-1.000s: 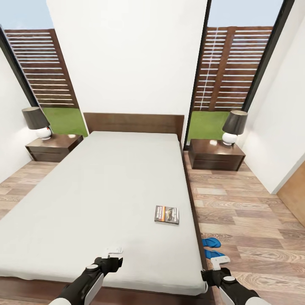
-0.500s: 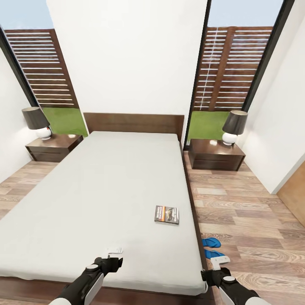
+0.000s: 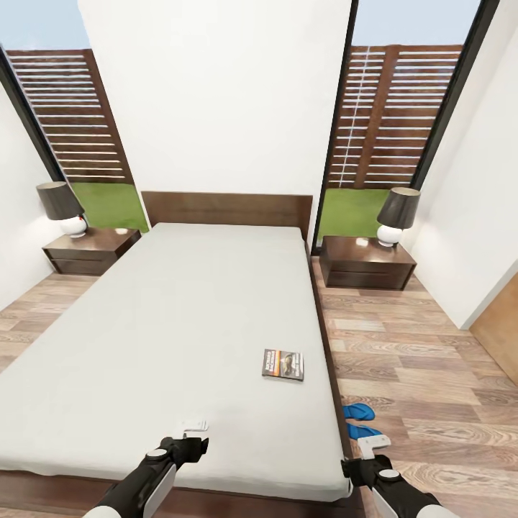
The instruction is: In the bedroom, move the book from the bed onto either nightstand, and place the two sandals side by side next to the bed.
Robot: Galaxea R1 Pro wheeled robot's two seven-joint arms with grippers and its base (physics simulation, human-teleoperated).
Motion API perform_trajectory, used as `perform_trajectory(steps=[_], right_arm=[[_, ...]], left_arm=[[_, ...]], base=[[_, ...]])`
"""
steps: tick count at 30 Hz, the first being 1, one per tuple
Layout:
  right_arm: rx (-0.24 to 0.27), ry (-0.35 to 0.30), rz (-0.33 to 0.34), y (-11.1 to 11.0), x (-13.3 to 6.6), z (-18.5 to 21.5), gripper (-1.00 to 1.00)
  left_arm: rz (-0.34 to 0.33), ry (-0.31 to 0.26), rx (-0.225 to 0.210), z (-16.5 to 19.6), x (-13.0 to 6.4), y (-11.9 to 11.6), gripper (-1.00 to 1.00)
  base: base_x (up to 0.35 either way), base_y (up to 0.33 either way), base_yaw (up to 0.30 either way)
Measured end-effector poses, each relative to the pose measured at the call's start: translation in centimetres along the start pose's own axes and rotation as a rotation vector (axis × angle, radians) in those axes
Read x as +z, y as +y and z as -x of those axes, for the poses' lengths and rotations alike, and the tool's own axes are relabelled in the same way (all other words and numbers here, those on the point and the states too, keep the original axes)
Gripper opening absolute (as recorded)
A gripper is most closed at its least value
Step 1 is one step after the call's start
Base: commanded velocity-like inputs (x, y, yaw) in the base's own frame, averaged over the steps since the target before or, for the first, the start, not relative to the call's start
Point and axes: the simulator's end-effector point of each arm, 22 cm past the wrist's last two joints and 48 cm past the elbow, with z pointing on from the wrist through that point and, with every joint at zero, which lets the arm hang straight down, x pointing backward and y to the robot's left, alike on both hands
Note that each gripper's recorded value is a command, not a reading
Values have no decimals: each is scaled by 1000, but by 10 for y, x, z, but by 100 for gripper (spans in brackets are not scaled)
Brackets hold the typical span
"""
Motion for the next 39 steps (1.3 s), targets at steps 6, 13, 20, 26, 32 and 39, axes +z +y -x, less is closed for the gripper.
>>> perform_trajectory(steps=[6,13,20,26,32,39], right_arm=[[0,-2,-1,-1,0,1,100],[4,-53,-7,-4,0,12,100],[7,-155,-14,-8,-3,50,100],[13,-236,-18,-10,-8,88,100],[62,-322,-32,-18,-18,135,100],[90,-319,-43,-28,-29,172,100]], left_arm=[[0,-1,0,0,0,0,100],[0,-3,0,1,0,0,100],[0,-5,0,1,0,0,100],[0,-6,0,1,0,0,100],[1,-7,0,2,0,1,100],[1,-9,0,2,0,1,100]], base=[[0,0,-5],[0,0,-1],[0,0,0],[0,0,0],[0,0,0],[0,0,0]])
